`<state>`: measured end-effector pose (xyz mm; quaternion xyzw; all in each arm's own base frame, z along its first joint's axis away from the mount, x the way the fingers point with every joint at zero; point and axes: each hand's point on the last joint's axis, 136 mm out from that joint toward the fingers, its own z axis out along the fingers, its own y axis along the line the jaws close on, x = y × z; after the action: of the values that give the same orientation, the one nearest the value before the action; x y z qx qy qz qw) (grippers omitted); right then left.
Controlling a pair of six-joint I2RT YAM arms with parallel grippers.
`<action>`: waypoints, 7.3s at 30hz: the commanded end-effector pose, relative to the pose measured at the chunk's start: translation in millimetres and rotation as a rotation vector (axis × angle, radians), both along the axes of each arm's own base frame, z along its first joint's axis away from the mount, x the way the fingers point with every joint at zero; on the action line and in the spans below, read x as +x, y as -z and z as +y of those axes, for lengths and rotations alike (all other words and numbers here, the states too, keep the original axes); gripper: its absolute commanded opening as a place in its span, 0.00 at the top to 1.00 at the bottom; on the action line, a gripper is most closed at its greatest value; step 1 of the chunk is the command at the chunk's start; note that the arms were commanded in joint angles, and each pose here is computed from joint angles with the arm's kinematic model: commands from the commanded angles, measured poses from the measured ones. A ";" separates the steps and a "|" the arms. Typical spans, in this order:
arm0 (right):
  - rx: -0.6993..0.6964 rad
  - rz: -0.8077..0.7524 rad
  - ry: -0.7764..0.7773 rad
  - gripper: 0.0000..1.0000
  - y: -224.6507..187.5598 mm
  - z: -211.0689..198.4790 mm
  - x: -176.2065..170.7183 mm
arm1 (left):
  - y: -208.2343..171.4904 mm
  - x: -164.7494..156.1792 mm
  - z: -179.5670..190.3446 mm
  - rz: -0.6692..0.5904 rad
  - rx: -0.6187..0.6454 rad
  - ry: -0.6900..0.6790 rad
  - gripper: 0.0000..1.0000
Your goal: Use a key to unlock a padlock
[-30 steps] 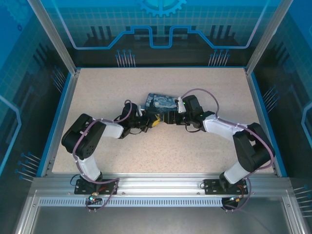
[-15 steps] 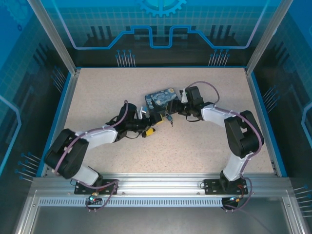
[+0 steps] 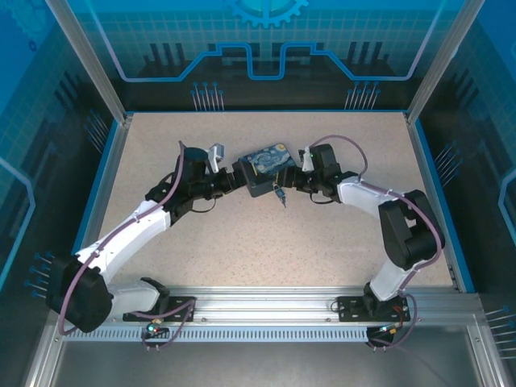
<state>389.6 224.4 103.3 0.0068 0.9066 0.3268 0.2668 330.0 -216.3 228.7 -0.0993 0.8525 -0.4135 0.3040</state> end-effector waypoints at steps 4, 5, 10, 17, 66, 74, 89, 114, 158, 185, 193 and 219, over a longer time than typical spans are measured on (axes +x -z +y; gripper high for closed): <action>-0.062 -0.025 -0.034 0.35 6.4 -14.1 -7.2 | -5.6 20.2 23.1 -0.096 0.092 -0.119 0.01; -0.072 -0.027 -0.045 0.35 8.5 -14.7 -7.7 | -6.2 22.6 26.3 -0.109 0.094 -0.141 0.01; -0.119 -0.047 -0.130 0.40 21.1 -12.0 -8.8 | 0.3 30.3 41.2 -0.077 0.125 -0.230 0.01; -0.173 -0.052 -0.204 0.44 36.8 -5.8 -5.5 | 8.4 32.2 38.3 -0.024 0.114 -0.224 0.01; -0.277 -0.009 -0.318 0.76 81.9 14.7 -15.3 | 25.9 44.7 36.3 0.055 0.035 -0.237 0.01; -0.240 0.008 -0.291 0.90 75.9 14.7 -17.2 | 28.6 47.3 37.3 0.050 0.054 -0.238 0.01; -0.097 0.074 -0.186 0.91 60.7 22.8 -21.9 | 70.4 68.4 42.4 0.107 0.325 -0.166 0.01; 0.029 0.159 -0.042 0.97 74.0 23.2 -26.4 | 124.0 91.1 36.8 0.106 0.645 -0.109 0.01; 0.306 0.188 0.209 1.00 64.5 21.1 -1.2 | 170.3 74.5 35.7 0.198 0.772 -0.034 0.01; 0.379 0.130 0.287 1.00 53.3 -5.4 29.2 | 178.8 67.2 35.0 0.233 0.784 -0.014 0.01; 0.262 0.176 0.169 1.00 63.1 -20.3 21.2 | 178.4 67.2 34.4 0.234 0.783 -0.010 0.01; 0.436 0.207 0.065 1.00 42.7 -10.7 37.6 | 186.4 67.4 31.6 0.262 0.779 0.001 0.01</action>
<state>412.1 207.3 42.3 0.1056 0.8831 0.4270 0.1635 420.4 -205.9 79.4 -0.0340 0.9565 -0.1015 0.2714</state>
